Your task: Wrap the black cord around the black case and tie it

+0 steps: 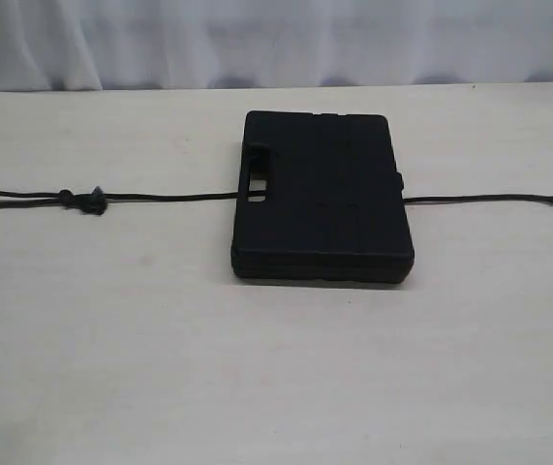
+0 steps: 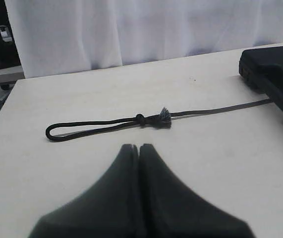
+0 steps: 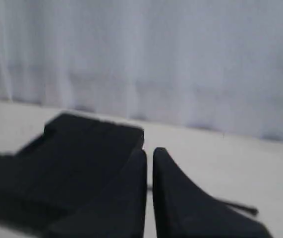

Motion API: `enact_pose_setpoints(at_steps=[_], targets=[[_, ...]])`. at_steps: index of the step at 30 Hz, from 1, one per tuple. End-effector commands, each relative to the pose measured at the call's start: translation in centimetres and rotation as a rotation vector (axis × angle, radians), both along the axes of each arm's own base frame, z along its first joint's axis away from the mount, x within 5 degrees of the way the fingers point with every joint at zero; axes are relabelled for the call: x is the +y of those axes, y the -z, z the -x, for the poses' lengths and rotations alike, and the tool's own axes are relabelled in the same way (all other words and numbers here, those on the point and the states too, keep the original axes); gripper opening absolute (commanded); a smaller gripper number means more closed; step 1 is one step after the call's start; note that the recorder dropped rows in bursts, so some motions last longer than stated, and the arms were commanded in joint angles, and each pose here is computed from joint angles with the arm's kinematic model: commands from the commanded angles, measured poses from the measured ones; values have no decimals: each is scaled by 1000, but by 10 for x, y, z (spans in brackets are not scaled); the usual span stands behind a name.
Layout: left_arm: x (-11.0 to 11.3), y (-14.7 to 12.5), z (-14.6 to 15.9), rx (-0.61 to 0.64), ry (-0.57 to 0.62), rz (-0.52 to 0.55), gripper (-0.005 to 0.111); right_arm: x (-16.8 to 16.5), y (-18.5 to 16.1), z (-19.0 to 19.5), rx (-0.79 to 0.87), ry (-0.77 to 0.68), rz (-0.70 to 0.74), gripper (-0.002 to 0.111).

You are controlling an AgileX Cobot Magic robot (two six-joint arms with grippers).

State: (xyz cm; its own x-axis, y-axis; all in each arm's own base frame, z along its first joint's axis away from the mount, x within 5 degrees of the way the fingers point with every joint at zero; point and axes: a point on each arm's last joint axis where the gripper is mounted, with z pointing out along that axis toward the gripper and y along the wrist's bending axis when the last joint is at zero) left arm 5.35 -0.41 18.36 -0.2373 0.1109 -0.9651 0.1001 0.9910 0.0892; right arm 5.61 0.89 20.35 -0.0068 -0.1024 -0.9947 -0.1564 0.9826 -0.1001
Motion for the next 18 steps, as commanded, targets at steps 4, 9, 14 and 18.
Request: enact_pose_setpoints(at_steps=[4, 9, 14, 18], targets=[[0, 0, 0, -13, -5, 3, 0, -9, -40, 8, -417, 22, -380, 4], [0, 0, 0, -13, -5, 3, 0, -12, -48, 12, -491, -25, -589, 4], [0, 0, 0, -13, -5, 3, 0, -4, -83, 13, -269, -54, -513, 9], [0, 0, 0, -13, -5, 3, 0, 4, -114, -2, -23, -47, -451, 32]])
